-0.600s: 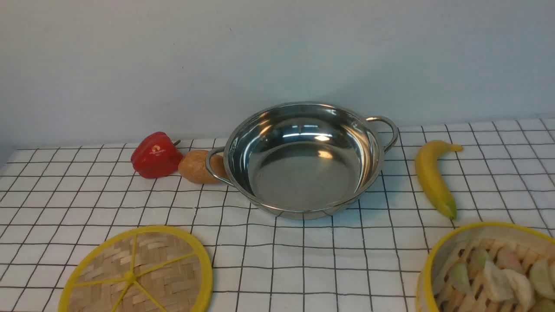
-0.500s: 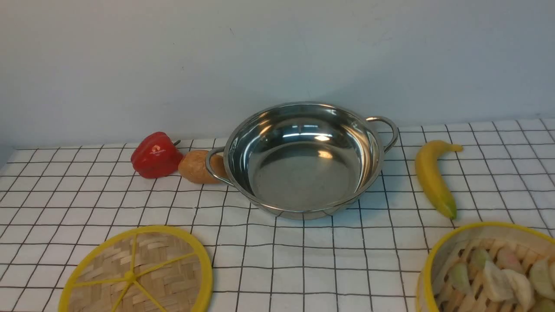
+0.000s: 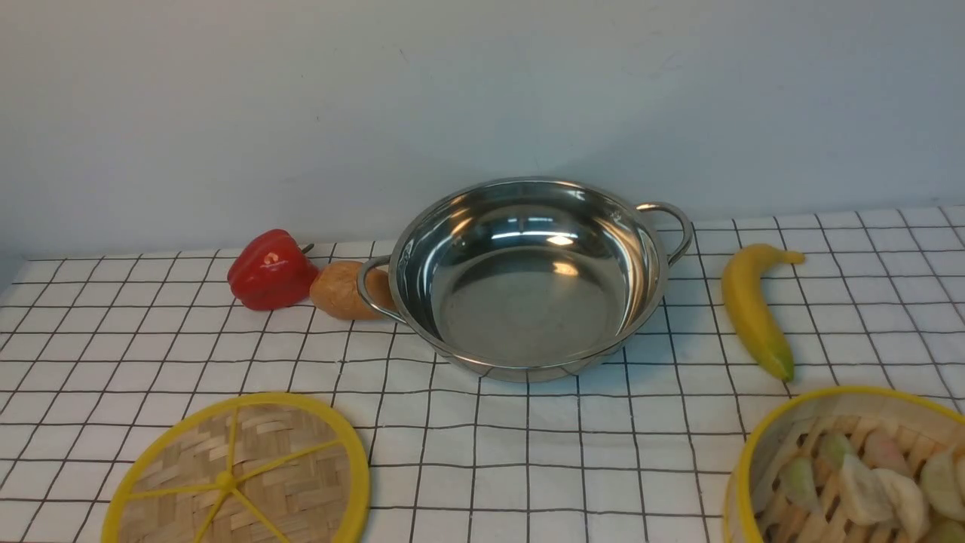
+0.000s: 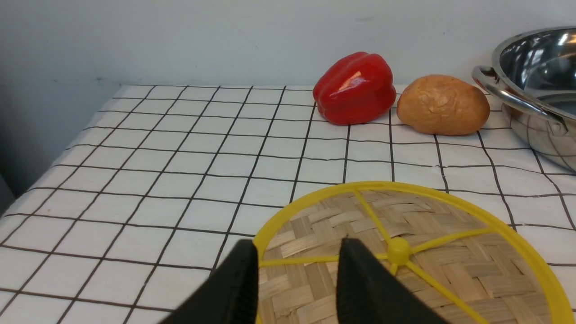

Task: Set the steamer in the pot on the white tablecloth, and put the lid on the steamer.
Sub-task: 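Reach for and grasp the rim of the bamboo steamer holding the buns with the right gripper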

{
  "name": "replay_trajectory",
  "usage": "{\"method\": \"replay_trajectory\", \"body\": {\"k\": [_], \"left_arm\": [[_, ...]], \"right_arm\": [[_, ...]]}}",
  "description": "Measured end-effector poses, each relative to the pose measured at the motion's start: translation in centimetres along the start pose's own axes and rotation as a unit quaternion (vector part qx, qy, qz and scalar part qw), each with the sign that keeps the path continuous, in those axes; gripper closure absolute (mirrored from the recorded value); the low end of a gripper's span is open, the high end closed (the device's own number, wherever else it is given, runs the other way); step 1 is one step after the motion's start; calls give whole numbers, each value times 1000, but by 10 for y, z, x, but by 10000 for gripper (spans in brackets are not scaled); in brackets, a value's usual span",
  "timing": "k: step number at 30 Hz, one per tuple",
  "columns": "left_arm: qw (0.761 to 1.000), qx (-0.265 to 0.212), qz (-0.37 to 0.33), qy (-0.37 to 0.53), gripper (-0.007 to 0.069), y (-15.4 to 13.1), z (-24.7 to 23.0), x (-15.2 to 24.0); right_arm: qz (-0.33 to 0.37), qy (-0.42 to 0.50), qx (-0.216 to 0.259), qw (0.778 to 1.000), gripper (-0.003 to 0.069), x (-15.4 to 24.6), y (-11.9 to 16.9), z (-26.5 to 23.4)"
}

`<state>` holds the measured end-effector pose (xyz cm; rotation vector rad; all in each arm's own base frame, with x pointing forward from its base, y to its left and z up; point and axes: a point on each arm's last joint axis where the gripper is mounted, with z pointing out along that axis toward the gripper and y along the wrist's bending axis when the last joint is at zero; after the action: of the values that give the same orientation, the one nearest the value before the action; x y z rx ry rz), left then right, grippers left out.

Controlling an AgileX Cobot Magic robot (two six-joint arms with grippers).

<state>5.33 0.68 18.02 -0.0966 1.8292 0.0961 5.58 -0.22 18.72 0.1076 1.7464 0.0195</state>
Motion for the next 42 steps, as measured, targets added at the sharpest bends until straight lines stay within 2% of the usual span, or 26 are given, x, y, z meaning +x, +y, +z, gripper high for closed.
{"method": "replay_trajectory", "body": {"k": [14,19,22,29,31,33,35,36,40,42], "left_arm": [[1000,0,0,0,382,0,0,0],[1000,0,0,0,382,0,0,0],[1000,0,0,0,382,0,0,0],[1000,0,0,0,382,0,0,0],[1000,0,0,0,382,0,0,0],[1000,0,0,0,382,0,0,0],[1000,0,0,0,382,0,0,0],[1000,0,0,0,382,0,0,0],[1000,0,0,0,382,0,0,0],[1000,0,0,0,382,0,0,0]], "right_arm": [[0,0,0,1000,416,0,0,0],[-39,0,9,999,416,0,-2,0],[-40,0,9,999,416,0,-2,0],[52,-66,-9,996,416,-14,1,-1],[65,-75,-18,995,416,-23,3,-5],[108,-82,-58,989,416,-57,10,-20],[117,-71,-74,988,416,-70,14,-27],[114,-45,-98,988,416,-89,19,-35],[109,-4,-127,986,416,-114,26,-42],[140,12,-151,978,416,-130,32,-43]]}}
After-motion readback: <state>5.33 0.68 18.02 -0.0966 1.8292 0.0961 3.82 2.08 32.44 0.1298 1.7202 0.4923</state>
